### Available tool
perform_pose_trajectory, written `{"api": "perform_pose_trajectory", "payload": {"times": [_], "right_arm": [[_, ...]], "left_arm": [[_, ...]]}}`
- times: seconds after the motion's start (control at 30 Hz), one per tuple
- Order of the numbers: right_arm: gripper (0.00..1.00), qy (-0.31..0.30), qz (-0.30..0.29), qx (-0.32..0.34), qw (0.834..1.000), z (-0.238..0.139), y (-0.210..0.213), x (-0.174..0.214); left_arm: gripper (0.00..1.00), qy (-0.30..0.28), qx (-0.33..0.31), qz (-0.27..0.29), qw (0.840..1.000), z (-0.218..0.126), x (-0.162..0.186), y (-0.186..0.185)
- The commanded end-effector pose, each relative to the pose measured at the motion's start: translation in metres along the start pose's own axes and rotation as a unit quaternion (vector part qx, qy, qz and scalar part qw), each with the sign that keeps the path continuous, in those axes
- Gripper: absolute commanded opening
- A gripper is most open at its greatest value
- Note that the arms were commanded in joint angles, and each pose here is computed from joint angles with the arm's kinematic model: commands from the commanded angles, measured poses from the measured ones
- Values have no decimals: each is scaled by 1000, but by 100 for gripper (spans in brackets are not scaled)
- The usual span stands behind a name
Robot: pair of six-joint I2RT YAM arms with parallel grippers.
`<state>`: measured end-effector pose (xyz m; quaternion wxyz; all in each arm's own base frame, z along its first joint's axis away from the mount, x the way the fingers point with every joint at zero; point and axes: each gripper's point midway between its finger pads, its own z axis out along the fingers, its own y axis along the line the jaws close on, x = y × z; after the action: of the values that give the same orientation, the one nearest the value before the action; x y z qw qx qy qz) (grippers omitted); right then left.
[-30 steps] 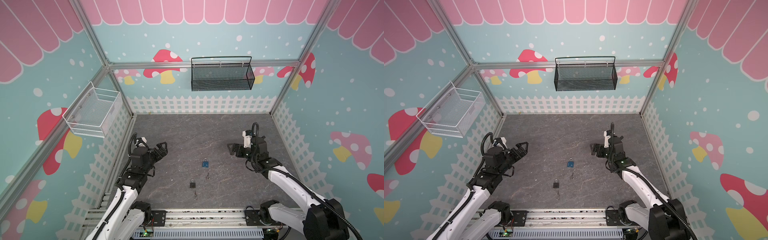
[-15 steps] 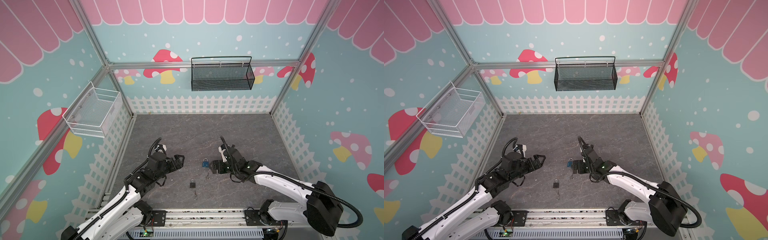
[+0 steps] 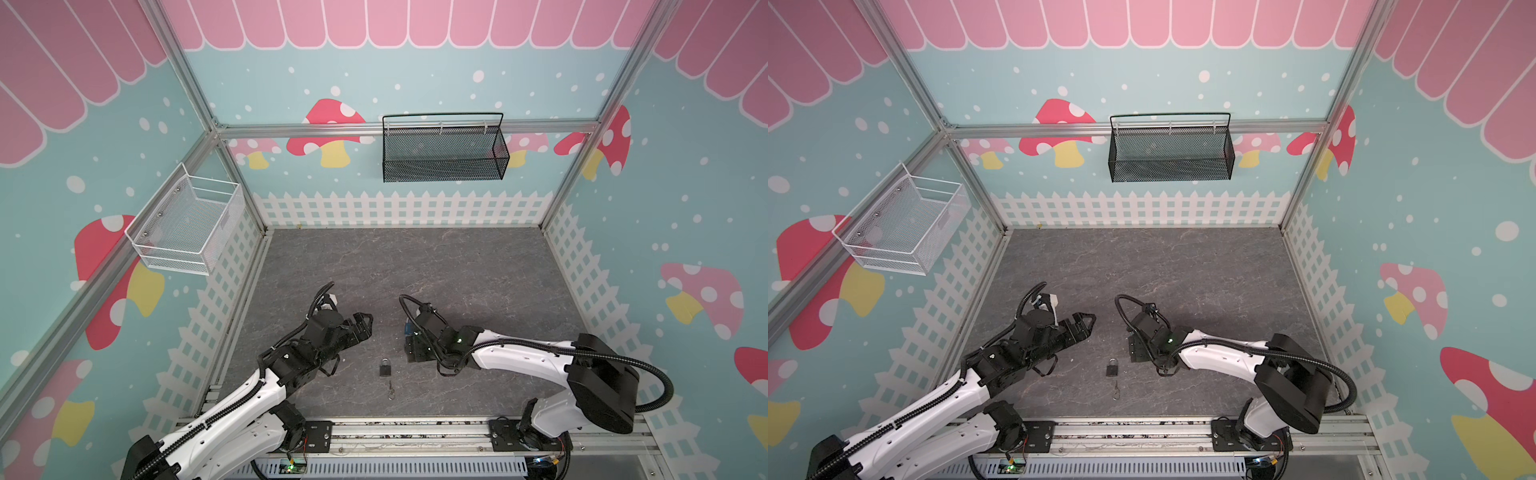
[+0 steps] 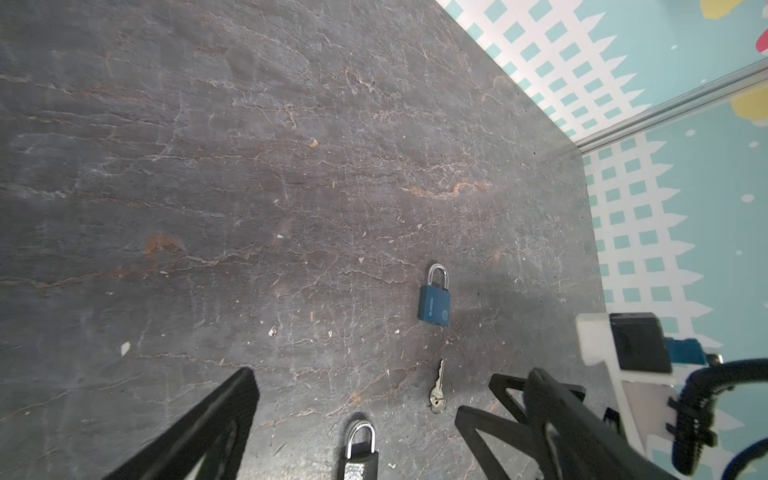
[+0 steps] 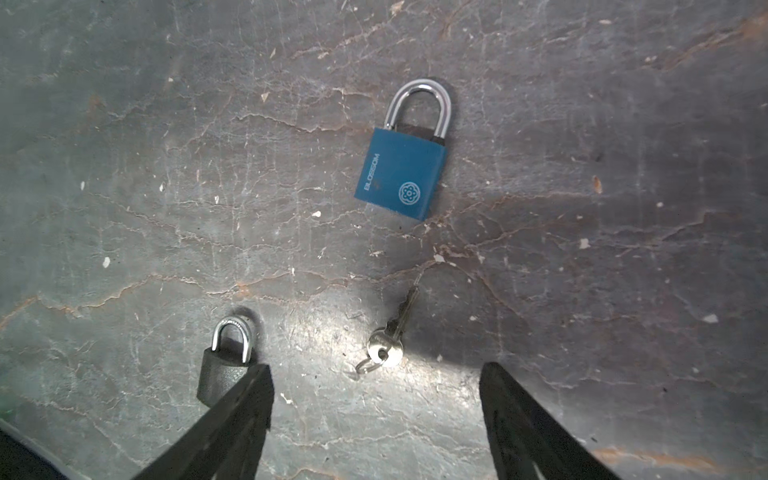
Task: Unlock with the key
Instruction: 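Move both grippers forward toward the padlocks and keys on the table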
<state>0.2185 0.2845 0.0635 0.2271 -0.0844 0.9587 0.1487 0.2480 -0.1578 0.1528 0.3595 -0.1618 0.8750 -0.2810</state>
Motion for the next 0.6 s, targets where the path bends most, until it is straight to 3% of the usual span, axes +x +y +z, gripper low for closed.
{"api": "perform_pose_trajectory", "payload": {"times": [0.0,0.57], "right_arm": [[81,0,-1,41,999,7,-4,3],[78,40,-46,102,993,20,-27,31]], "left_arm": [[100,-13,-4,-15,1000,1,-2,2],[100,-1,-3,-22,1000,8,3,-1]]}}
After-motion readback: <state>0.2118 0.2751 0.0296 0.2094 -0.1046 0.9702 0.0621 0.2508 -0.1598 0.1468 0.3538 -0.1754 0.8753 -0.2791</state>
